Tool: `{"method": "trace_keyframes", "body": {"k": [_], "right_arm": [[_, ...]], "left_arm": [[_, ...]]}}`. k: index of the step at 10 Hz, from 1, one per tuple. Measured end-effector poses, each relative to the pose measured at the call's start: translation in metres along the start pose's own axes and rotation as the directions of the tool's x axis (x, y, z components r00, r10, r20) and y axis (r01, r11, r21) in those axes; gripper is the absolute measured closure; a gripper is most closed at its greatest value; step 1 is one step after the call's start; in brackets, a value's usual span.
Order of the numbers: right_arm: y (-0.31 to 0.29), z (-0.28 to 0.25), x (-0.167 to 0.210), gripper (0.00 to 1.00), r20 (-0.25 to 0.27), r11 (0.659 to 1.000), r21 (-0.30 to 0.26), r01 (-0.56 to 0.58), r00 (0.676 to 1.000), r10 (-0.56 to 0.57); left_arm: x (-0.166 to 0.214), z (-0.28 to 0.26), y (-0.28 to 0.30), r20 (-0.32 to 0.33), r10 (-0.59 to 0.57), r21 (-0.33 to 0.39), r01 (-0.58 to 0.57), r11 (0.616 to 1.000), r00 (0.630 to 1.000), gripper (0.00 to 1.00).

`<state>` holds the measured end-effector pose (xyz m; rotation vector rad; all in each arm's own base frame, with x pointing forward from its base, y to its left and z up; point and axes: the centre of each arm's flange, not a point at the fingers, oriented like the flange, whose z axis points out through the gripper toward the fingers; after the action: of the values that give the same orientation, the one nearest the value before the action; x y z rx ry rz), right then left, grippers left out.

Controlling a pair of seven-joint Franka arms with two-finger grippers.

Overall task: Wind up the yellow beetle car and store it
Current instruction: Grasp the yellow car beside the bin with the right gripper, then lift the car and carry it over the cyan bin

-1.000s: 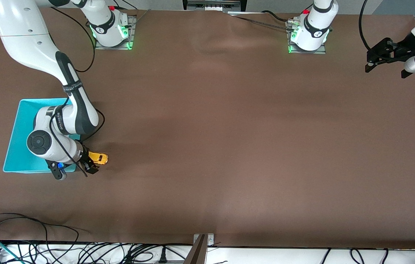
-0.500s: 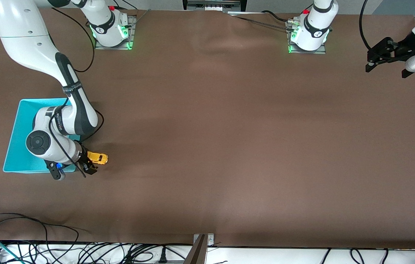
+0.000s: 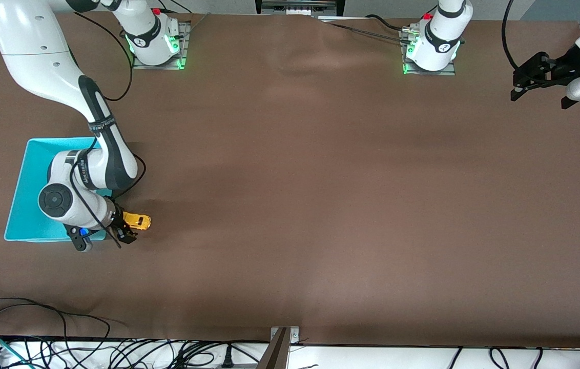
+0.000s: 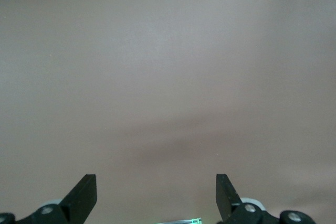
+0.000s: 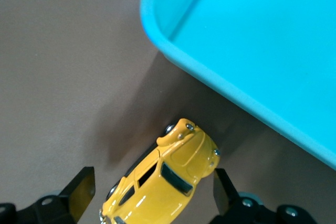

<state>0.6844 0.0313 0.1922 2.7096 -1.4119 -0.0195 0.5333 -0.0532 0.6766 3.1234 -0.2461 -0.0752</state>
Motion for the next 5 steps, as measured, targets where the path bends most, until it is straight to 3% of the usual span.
{"method": "trace_keyframes", "body": {"k": [5], "right_arm": [[0.0002, 0.009, -0.0018, 0.0, 0.005, 1.0, -0.009, 0.003, 1.0, -0.003]], "left_arm": [[-0.0001, 0.0, -0.0011, 0.0, -0.002, 0.0, 0.002, 1.0, 1.0, 0.0]]}}
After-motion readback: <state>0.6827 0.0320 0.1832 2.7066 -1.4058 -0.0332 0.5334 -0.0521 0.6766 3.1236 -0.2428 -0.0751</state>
